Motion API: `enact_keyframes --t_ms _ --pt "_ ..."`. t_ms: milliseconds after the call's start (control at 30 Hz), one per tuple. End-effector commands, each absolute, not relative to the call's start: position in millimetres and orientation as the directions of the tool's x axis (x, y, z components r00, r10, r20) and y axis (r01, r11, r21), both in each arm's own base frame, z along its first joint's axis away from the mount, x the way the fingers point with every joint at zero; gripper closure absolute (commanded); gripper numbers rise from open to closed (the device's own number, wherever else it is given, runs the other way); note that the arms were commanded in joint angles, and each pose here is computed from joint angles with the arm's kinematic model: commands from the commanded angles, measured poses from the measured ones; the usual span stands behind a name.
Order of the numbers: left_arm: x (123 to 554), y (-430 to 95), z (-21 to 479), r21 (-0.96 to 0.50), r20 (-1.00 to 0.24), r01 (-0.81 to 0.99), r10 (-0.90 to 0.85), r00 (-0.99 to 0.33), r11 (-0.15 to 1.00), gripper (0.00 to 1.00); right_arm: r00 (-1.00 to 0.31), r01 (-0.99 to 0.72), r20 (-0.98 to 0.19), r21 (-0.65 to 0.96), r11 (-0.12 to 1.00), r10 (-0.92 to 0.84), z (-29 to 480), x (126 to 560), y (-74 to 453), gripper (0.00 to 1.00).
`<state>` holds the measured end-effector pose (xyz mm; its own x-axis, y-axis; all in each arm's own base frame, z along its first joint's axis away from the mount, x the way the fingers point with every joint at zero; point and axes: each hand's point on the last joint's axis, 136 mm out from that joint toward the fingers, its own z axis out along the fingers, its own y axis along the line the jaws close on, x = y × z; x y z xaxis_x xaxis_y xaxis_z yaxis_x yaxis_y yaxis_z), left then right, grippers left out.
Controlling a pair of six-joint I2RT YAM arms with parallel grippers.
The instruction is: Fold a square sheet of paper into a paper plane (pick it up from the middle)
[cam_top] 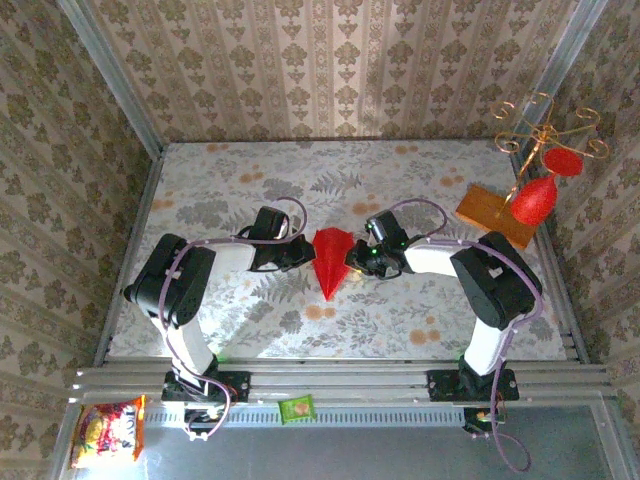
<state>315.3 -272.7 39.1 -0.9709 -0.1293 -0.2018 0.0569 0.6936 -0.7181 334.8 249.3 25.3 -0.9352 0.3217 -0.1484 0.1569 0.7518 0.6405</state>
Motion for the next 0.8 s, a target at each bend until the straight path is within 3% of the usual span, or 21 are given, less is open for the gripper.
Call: enact_keyframes --t_ms 0,367,767 --pt "319.9 -266.2 57.0 -0.702 -0.25 0.086 -0.132 -0.959 0.707 0.93 -0.92 0.131 -0.203 0.646 0.752 0.335 35.0 349.7 248.8 0.87" --pt "311.7 -238.5 70.8 -0.603 -0.305 0.06 -0.16 -0.939 0.795 0.95 -0.911 0.07 -0.252 0.683 0.727 0.325 67.5 348.3 255.3 0.91" --pt "312.3 -236.8 39.0 -0.588 -0.231 -0.034 -0.208 -0.951 0.808 0.94 -0.928 0.1 -0.222 0.625 0.774 0.299 35.3 350.3 255.1 0.89"
